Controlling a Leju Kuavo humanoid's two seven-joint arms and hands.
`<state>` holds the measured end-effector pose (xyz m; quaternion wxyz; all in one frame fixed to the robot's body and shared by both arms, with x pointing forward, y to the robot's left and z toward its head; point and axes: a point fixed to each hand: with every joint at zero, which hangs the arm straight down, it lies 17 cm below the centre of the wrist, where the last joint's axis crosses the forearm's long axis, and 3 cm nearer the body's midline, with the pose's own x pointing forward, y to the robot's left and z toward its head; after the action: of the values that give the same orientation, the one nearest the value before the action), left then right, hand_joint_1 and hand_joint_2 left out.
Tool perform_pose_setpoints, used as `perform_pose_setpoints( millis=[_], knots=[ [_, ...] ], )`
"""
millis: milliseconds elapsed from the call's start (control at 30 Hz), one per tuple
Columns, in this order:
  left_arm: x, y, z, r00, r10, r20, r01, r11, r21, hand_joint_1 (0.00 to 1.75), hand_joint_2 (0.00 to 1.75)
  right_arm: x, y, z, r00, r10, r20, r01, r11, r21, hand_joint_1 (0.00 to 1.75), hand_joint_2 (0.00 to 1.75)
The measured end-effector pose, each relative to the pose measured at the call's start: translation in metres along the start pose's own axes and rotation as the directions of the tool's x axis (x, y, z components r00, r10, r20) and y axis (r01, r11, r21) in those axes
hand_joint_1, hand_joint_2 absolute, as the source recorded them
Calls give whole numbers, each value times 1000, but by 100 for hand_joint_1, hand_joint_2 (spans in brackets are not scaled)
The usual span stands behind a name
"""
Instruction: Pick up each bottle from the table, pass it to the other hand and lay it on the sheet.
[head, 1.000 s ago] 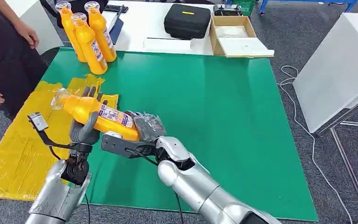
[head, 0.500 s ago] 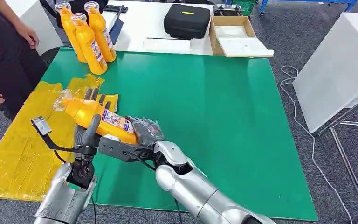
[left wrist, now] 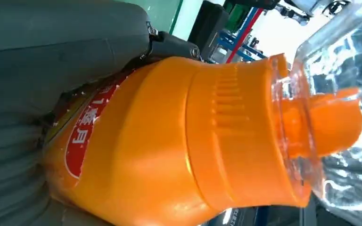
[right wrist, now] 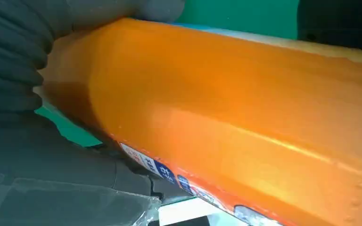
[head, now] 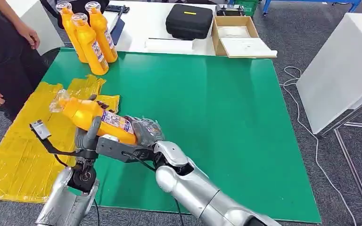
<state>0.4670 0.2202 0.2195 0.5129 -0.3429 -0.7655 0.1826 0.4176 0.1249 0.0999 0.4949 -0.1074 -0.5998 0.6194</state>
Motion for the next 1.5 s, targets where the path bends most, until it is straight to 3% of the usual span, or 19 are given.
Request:
perform_pose_setpoints(
  millis=[433, 500, 533, 567, 600, 900, 1133, 1333, 1400, 1500],
  knots=[
    [3, -3, -1, 1000, -1, 4, 1, 1000, -3, 175, 175, 2, -3, 0, 1000, 6, 4, -6, 1000, -5, 175, 175],
    [3, -2, -1, 1000, 6, 4, -6, 1000, 0, 175, 175, 2, -4, -1, 1000, 10, 4, -10, 1000, -7, 164, 175],
    [4, -2, -1, 1000, 11, 5, -11, 1000, 2, 175, 175, 1, -5, -1, 1000, 16, 2, -16, 1000, -12, 0, 175],
    [4, -1, -1, 1000, 18, 6, -18, 1000, 3, 175, 175, 1, -7, -1, 1000, 22, 2, -22, 999, -24, 0, 175],
    [6, -1, -1, 1000, 26, 10, -26, 1000, 2, 175, 175, 0, -9, -1, 999, 31, 3, -31, 999, -41, 0, 0],
    [13, -10, -6, 999, 49, 23, -49, 998, -40, 175, 175, -8, -45, 7, 998, -45, 35, 51, 981, -187, 0, 0],
    [21, -19, -20, 998, 43, 53, -39, 996, -76, 175, 175, -33, -74, 20, 985, -163, 56, 172, 946, -274, 0, 0],
    [16, -1, -12, 999, 9, 42, -8, 999, -34, 175, 175, -66, -111, 31, 976, -213, 38, 211, 900, -381, 0, 0],
    [17, 6, -13, 995, -74, 60, 74, 997, -2, 175, 175, -71, -115, 33, 975, -221, 37, 217, 894, -392, 0, 0],
    [32, 27, -20, 914, -388, 119, 375, 920, 115, 175, 175, -86, -121, 39, 972, -232, 25, 221, 882, -415, 0, 0]
  ],
)
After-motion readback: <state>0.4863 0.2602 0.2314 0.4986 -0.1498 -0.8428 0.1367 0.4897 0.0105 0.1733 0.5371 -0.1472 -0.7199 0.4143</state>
